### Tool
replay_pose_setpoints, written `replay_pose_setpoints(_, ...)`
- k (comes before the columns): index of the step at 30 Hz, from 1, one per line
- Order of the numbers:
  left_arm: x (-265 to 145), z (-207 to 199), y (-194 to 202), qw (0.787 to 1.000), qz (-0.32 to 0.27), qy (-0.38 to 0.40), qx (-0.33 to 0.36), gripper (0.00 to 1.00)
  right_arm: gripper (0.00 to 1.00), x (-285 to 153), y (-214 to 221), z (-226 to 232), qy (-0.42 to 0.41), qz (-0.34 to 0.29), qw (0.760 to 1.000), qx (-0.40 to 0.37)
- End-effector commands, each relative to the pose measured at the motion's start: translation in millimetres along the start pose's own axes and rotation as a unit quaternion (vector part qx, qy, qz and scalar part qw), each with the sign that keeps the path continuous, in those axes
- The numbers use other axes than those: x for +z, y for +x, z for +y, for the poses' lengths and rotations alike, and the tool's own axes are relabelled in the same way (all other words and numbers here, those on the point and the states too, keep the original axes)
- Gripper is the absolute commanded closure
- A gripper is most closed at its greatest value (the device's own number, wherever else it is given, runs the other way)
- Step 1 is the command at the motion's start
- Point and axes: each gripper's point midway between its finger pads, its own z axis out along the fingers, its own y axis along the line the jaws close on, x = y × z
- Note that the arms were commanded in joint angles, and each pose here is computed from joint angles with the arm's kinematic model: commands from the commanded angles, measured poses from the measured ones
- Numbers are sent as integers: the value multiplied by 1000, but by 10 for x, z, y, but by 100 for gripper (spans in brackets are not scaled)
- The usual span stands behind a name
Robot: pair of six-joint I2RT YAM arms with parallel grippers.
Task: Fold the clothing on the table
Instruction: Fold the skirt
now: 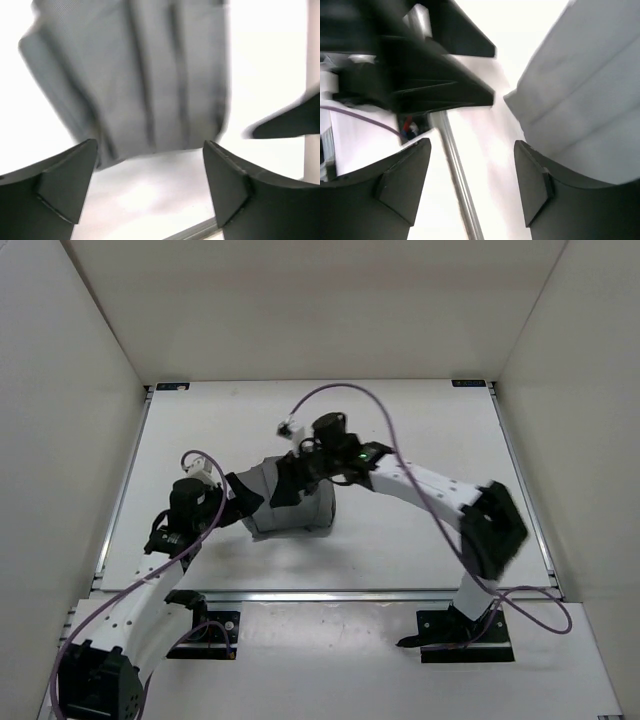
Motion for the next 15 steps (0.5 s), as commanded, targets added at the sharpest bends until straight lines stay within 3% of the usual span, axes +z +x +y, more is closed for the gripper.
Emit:
replay_pose_setpoints(1,-170,-361,-165,997,-2,68,34,1,35,-802,-505,280,23,-144,988,-56)
replay_pose_setpoints(4,-239,-519,-150,993,26,98,53,1,31,-1246,-341,124,60,-189,979,-46)
replay_pose_setpoints(8,-300,-686,-89,987,59,130,70,1,30,-1634,35,-329,114,-205,972,9)
replay_pose_setpoints(15,-413,-736,-37,984,48,147,90,2,30,-1615,237,-776,202,-167,965,23)
